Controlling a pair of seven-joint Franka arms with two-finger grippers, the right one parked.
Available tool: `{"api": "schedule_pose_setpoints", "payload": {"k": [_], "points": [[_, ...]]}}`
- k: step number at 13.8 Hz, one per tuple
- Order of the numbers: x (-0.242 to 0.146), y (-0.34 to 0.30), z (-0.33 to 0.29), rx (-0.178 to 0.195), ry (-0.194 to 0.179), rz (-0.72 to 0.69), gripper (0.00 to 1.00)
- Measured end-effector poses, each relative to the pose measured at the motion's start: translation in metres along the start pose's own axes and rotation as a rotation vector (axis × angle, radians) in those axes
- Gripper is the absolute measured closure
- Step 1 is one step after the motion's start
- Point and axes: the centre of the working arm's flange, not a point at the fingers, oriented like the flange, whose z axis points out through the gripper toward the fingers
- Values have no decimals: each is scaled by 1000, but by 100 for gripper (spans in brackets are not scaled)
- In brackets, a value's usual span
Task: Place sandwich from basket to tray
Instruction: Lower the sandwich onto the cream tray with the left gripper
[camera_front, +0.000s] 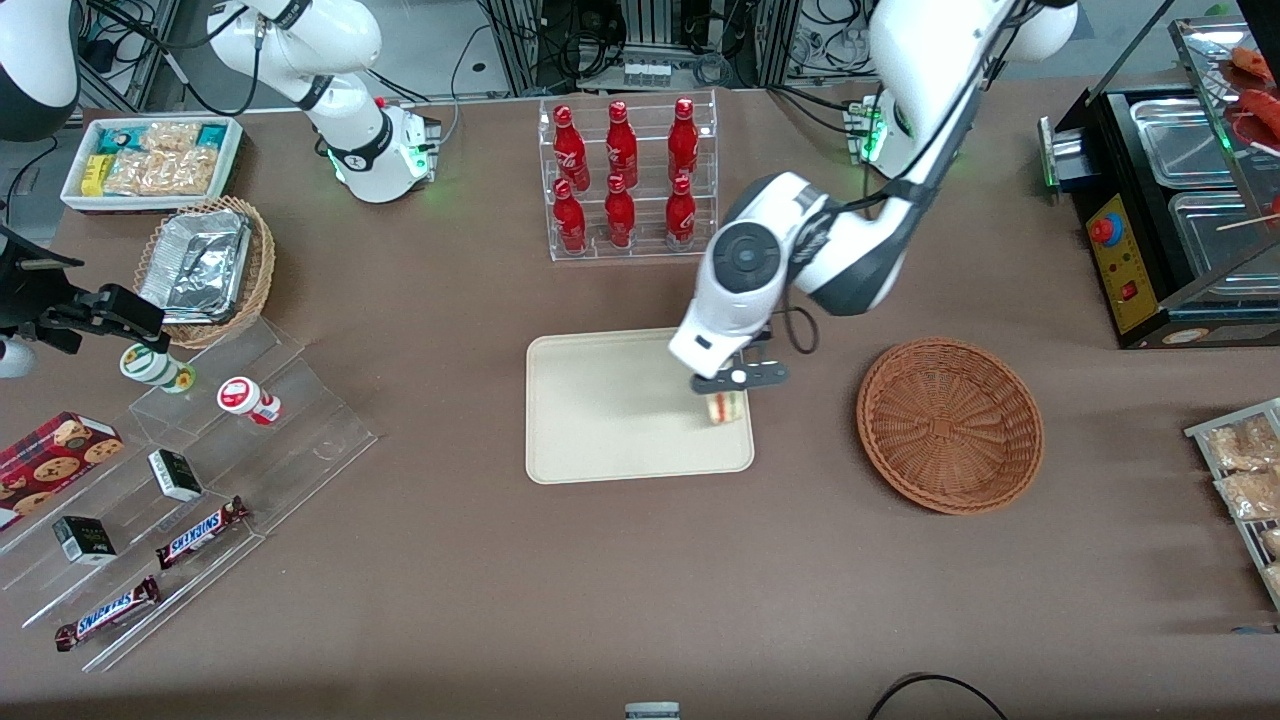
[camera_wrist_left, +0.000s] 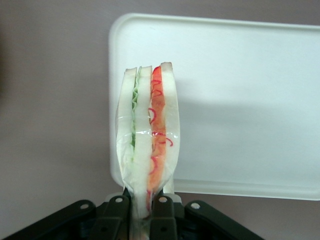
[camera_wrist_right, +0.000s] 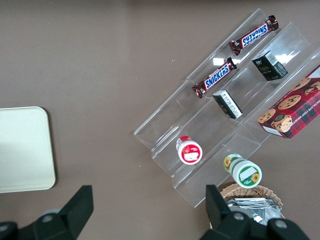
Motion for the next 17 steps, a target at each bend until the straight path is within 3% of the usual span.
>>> {"api": "schedule_pose_setpoints", "payload": {"k": [4, 8, 13, 17], "points": [[-16, 54, 20, -38, 29, -21, 85], [-21, 79, 46, 6, 94, -53, 85], [-12, 85, 58, -13, 106, -60, 85], [-6, 87, 77, -8, 93, -91, 85]]}}
